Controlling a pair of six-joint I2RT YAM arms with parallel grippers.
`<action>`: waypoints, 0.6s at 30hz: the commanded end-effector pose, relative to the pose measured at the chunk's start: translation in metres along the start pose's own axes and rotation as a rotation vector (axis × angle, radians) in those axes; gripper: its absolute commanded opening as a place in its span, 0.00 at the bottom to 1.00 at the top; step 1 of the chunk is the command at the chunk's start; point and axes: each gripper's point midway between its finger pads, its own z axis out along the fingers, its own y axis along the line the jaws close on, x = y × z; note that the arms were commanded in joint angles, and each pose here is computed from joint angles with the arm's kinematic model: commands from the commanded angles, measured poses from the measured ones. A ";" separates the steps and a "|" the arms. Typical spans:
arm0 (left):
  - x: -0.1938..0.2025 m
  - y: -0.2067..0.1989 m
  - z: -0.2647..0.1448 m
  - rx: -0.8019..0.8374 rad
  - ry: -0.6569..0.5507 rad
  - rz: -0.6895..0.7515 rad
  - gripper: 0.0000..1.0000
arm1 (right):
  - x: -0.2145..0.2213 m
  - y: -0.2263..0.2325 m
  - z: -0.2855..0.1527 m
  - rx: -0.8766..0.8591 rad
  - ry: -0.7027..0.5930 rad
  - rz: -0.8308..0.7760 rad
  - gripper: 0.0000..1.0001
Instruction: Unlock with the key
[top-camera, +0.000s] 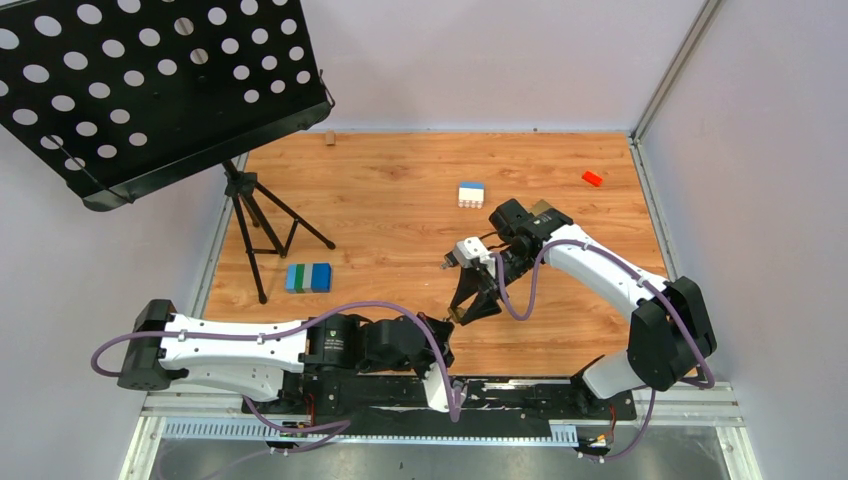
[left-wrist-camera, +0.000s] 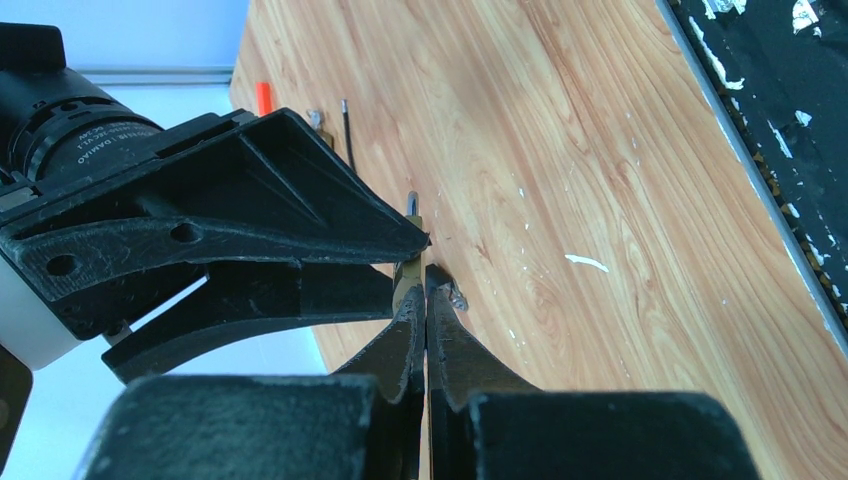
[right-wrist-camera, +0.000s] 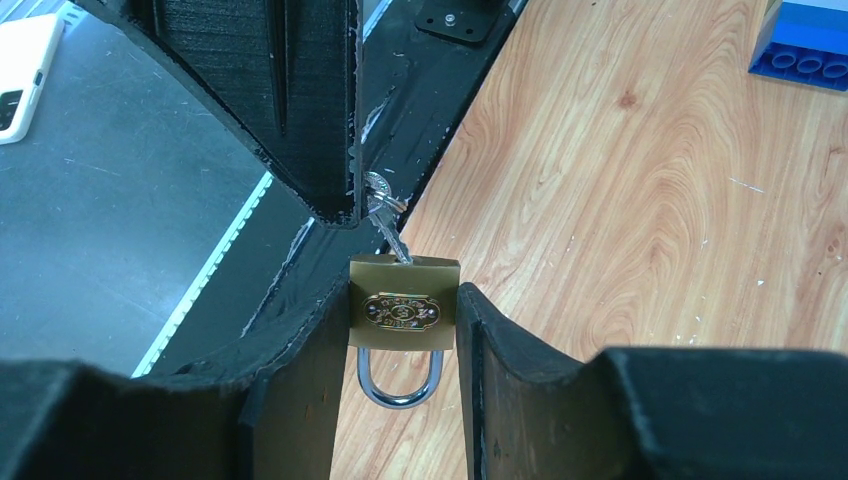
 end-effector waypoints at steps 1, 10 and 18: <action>0.003 0.004 0.005 -0.018 0.012 0.003 0.00 | -0.042 0.009 0.007 -0.059 -0.144 -0.081 0.00; 0.016 0.002 0.003 -0.046 0.048 0.029 0.00 | -0.037 0.013 0.007 -0.057 -0.126 -0.094 0.00; 0.024 0.004 -0.002 -0.060 0.060 0.020 0.00 | -0.032 0.015 0.009 -0.066 -0.106 -0.097 0.00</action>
